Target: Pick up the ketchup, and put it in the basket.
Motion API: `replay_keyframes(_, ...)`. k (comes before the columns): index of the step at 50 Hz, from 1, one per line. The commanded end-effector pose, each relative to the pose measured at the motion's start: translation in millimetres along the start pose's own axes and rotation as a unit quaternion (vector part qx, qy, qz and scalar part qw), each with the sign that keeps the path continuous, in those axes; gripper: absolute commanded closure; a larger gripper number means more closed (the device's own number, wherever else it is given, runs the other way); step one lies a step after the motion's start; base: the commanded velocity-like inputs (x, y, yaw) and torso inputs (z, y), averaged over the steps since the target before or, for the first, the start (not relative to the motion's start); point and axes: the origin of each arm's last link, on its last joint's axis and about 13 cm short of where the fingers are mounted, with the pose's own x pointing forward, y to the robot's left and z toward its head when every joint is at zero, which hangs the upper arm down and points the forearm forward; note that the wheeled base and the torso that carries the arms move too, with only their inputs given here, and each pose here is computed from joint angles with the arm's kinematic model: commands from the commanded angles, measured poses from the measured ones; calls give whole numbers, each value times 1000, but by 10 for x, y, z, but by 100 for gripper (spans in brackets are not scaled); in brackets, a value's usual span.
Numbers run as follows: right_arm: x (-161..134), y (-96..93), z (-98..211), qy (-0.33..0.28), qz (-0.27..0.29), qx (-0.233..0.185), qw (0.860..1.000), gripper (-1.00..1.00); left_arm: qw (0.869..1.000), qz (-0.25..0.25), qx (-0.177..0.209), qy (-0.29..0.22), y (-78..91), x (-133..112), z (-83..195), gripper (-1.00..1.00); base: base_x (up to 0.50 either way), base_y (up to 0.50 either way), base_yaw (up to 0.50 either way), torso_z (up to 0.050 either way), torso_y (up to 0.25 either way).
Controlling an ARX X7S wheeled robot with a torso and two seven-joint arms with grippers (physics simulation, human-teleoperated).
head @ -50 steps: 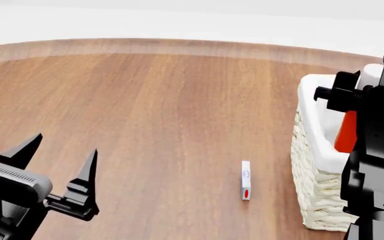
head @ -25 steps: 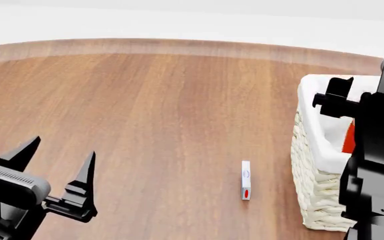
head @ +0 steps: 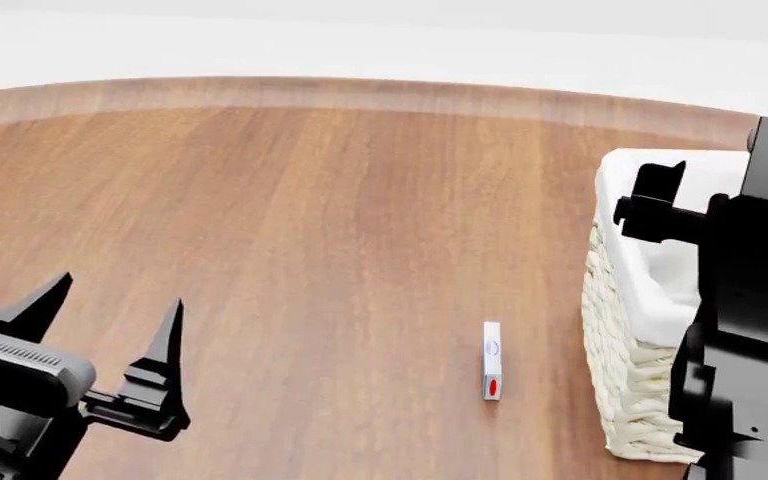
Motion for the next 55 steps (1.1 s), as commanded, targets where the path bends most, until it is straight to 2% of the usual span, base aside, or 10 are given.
replay_keyframes(1, -2, 65, -44, -25, 21, -3, 999, -100, 1000, 27, 1, -11, 15, 13, 43, -100, 0, 0, 0, 0, 0)
replay_keyframes(11, -72, 77, -99, -86, -1, 4, 996, -100, 998, 60, 0, -30, -9, 38, 125, -100, 0, 0, 0, 0, 0)
replay_keyframes(17, -361, 137, -129, -116, 12, 12, 993, -100, 995, 86, -1, -48, -37, 45, 162, -100, 0, 0, 0, 0, 0)
replay_keyframes(18, -424, 158, -144, -130, 14, 2, 991, -100, 994, 90, -2, -54, -48, 40, 171, -100, 0, 0, 0, 0, 0)
replay_keyframes(23, -605, 218, -149, -152, 24, 6, 988, -100, 992, 100, 16, -77, -100, -14, 179, -100, 0, 0, 0, 0, 0)
replay_keyframes(35, -1198, 348, -119, -230, 64, -4, 971, -100, 986, 113, 27, -123, -188, -119, 270, -100, 0, 0, 0, 0, 0)
replay_keyframes(45, -1724, 389, -65, -301, 88, -24, 949, -100, 985, 110, 19, -133, -204, -152, 277, -100, 0, 0, 0, 0, 0)
replay_keyframes(50, -1991, 393, -63, -319, 99, -25, 942, -100, 985, 110, 16, -132, -211, -191, 245, -100, 0, 0, 0, 0, 0)
replay_keyframes(51, -2053, 394, -68, -318, 100, -8, 943, -100, 985, 113, 11, -130, -211, -206, 236, -100, 0, 0, 0, 0, 0)
replay_keyframes(55, -2216, 410, -76, -333, 105, -13, 937, -100, 984, 118, 6, -132, -206, -247, 244, -100, 0, 0, 0, 0, 0)
